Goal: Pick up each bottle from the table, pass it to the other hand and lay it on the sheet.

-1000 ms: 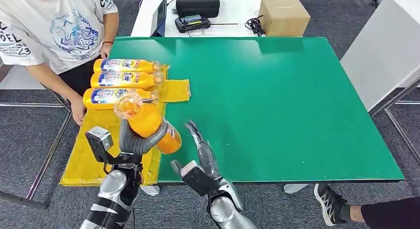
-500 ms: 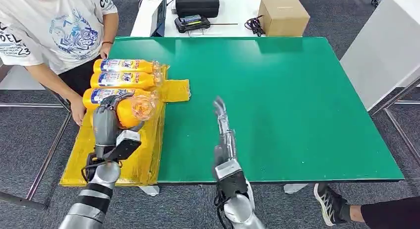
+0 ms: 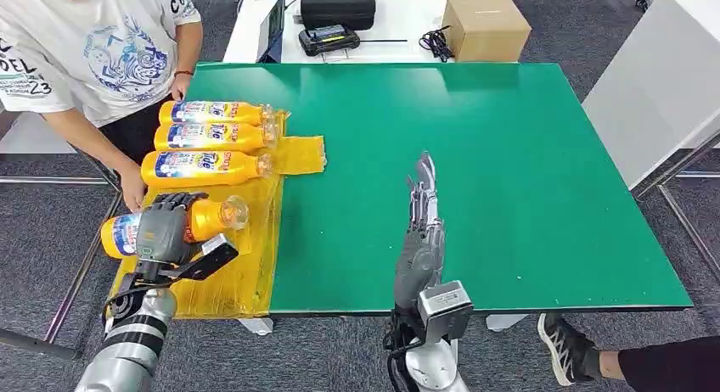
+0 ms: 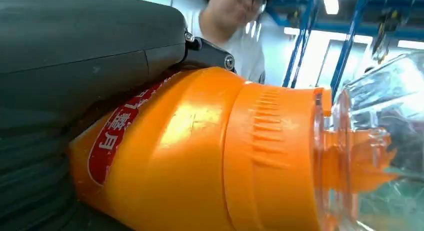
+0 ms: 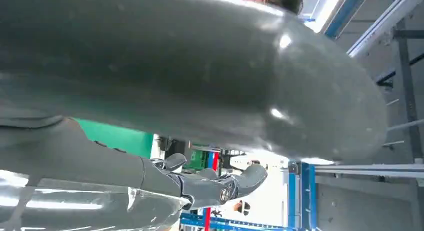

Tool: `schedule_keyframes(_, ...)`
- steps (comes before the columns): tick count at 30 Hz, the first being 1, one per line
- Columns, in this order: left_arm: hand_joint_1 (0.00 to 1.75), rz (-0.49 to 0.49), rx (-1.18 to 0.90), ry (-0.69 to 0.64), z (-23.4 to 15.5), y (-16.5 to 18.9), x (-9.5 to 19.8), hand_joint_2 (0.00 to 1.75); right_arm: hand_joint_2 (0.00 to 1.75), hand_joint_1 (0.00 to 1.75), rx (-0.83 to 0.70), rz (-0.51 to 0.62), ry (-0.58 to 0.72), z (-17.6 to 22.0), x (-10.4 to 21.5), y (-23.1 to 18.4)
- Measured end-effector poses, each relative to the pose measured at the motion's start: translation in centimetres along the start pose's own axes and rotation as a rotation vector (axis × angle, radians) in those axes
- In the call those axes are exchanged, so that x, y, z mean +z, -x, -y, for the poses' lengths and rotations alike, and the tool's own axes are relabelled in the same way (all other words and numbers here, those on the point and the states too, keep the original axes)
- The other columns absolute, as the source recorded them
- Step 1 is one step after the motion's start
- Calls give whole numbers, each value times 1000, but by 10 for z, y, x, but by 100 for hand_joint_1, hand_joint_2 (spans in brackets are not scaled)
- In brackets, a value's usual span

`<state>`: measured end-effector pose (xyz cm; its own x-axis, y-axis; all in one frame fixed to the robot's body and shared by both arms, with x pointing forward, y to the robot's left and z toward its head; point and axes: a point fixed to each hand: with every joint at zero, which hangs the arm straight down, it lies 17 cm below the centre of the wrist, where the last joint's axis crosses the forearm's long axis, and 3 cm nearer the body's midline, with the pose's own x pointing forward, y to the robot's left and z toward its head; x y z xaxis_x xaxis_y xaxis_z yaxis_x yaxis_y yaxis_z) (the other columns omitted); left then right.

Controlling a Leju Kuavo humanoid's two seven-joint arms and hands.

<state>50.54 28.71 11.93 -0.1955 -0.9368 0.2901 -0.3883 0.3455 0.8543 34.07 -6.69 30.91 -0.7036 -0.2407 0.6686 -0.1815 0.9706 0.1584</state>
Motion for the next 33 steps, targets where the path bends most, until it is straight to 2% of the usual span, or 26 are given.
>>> schedule_keyframes(11,175,-44,62,64,18,11,3,175,0,0,-7,-12,-7,0,1,2)
schedule_keyframes(14,175,-52,151,188,39,15,-3,175,0,0,-31,-38,-29,-3,4,9)
schedule_keyframes(17,175,-53,196,229,45,14,-5,175,0,0,-34,-45,-36,-4,6,11)
schedule_keyframes(24,175,37,49,422,76,8,10,175,0,0,-73,-68,-61,-9,9,17)
schedule_keyframes(25,175,48,42,443,79,7,12,175,175,0,-78,-71,-64,-9,10,18)
schedule_keyframes(33,175,124,37,623,97,8,25,175,175,0,-97,-88,-74,-13,10,25)
